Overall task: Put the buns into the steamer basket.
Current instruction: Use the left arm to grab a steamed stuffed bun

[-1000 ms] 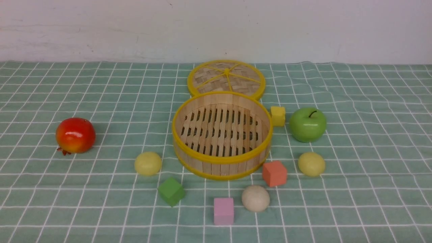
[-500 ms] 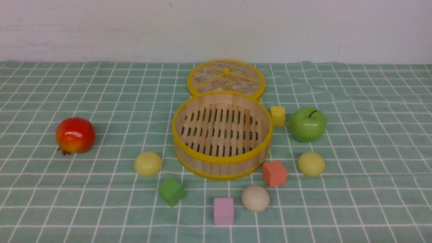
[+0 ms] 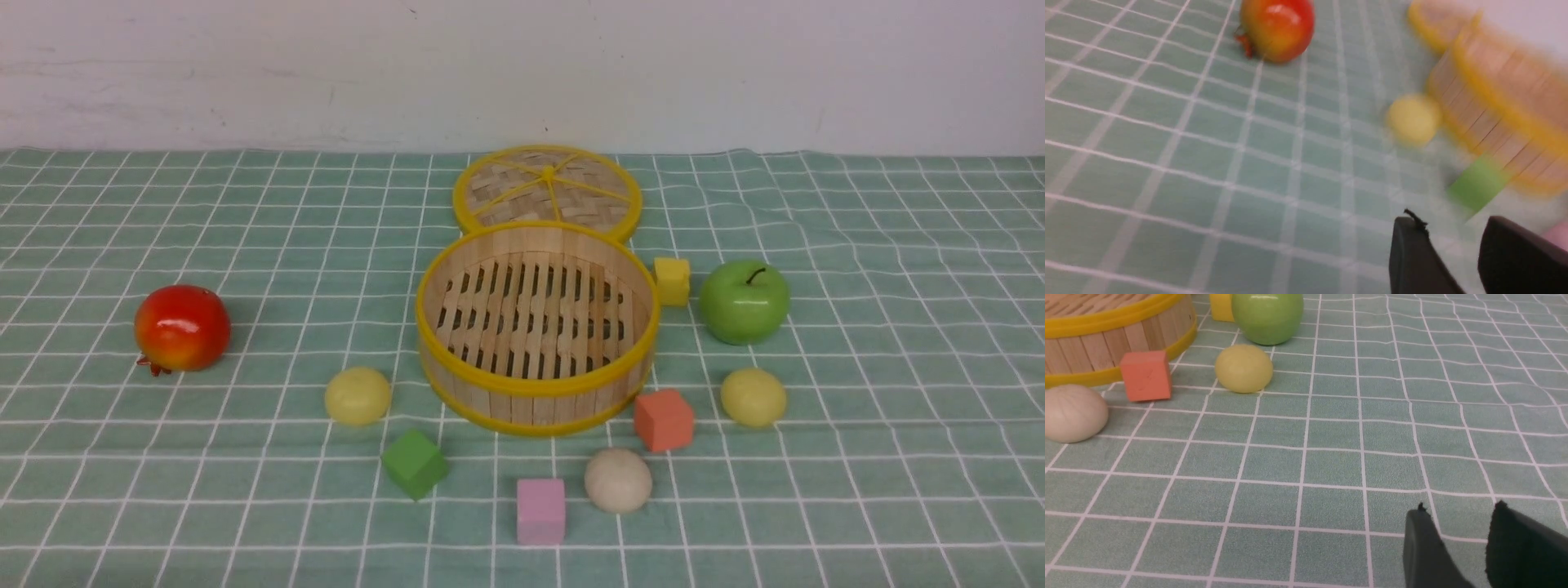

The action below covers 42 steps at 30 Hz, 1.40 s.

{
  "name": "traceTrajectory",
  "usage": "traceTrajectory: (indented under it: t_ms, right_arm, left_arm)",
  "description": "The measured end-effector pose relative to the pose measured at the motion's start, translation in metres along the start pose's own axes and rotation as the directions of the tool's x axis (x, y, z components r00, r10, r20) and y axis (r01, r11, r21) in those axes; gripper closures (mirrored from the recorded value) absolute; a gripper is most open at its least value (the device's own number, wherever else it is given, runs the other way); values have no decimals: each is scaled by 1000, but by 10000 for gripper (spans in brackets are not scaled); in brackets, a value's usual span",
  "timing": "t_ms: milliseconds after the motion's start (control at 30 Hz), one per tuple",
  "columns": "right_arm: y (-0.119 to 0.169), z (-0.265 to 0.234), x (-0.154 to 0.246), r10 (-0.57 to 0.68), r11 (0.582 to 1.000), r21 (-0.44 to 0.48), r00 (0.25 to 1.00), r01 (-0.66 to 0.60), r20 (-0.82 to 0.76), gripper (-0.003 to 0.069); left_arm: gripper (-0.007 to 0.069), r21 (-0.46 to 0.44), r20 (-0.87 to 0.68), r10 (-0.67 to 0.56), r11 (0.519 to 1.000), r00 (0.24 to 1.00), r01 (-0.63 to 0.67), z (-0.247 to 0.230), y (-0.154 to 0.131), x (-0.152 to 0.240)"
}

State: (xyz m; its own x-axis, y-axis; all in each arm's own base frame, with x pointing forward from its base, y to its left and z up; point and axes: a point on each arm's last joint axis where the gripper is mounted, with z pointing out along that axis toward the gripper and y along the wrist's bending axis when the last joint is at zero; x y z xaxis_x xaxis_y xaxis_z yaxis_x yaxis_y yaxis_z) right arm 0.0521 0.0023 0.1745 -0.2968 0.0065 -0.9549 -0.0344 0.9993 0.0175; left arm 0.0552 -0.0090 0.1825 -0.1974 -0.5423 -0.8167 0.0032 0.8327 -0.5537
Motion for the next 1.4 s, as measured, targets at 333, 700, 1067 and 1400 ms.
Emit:
traceTrajectory:
  t_ms: [333, 700, 1067, 1400]
  right_arm:
    - [0, 0, 0, 0, 1000, 0, 1000, 0, 0, 420]
    - [0, 0, 0, 0, 1000, 0, 1000, 0, 0, 419]
    - [0, 0, 0, 0, 1000, 0, 1000, 0, 0, 419]
    - [0, 0, 0, 0, 1000, 0, 1000, 0, 0, 419]
  left_arm:
    - [391, 195, 178, -559, 827, 810, 528, -4, -7, -25]
    - [537, 97, -257, -71, 990, 964, 99, -9, -89, -95]
    - [639, -91, -853, 79, 951, 516, -295, 124, -80, -103]
    - [639, 161, -880, 348, 858, 322, -487, 222, -143, -71]
